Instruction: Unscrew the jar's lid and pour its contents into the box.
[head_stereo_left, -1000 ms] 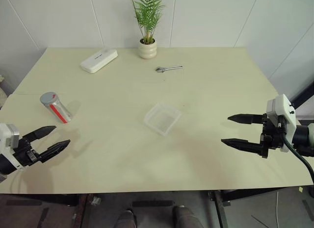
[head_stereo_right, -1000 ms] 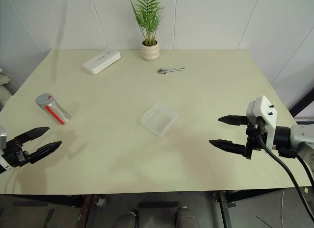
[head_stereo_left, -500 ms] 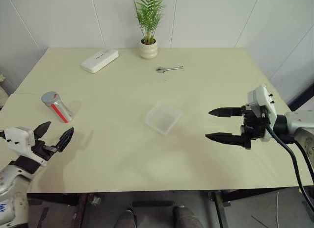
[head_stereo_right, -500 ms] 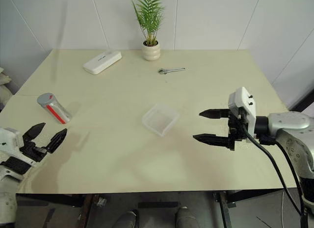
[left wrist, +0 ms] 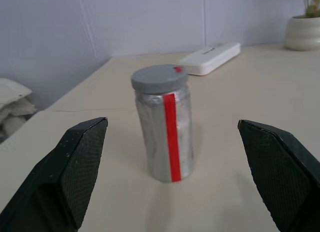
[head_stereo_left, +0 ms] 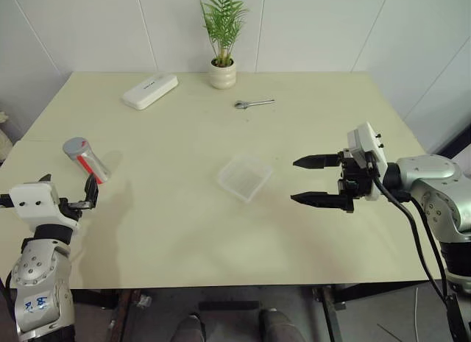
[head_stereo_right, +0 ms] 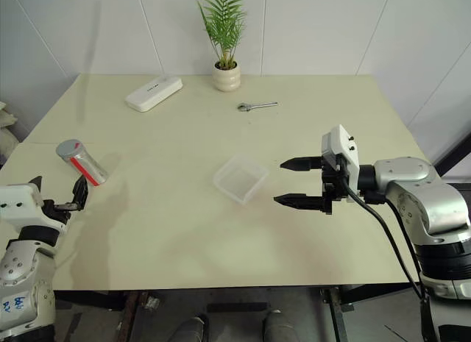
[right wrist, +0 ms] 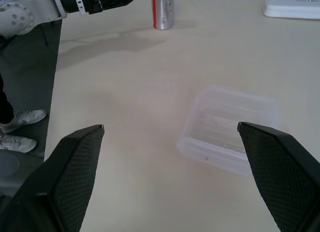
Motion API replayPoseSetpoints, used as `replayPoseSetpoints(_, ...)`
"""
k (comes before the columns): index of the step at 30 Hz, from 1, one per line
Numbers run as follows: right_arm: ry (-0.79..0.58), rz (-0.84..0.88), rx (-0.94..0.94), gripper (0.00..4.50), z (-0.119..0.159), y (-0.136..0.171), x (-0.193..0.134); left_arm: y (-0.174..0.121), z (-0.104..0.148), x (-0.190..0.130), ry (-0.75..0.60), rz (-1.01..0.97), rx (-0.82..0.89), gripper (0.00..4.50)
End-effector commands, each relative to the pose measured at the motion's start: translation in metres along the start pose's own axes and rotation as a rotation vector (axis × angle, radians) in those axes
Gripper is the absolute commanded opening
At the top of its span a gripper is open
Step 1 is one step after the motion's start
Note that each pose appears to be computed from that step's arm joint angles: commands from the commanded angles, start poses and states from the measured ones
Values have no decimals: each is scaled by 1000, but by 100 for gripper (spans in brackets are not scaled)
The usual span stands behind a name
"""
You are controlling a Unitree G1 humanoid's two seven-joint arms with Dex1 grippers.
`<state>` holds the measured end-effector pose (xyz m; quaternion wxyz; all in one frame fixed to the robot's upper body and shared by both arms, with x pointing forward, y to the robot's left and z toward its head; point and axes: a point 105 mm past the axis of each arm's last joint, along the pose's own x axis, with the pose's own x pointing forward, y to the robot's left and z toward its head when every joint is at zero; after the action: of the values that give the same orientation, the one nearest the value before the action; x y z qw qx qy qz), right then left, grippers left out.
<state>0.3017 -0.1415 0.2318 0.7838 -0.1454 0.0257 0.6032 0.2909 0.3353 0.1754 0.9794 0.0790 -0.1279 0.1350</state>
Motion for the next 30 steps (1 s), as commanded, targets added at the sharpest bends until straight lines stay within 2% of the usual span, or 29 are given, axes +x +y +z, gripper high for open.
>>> replayPoseSetpoints(1,-21,12,-57,450,11,-3,2,-3,-1,12,-26,24,13,446)
replayPoseSetpoints(10,-19,13,-70,450,10,-6,6,-13,-15,37,-37,36,4,446)
replayPoseSetpoints(30,-10,-10,-71,450,6,-1,2,-11,-11,75,-69,36,-4,446)
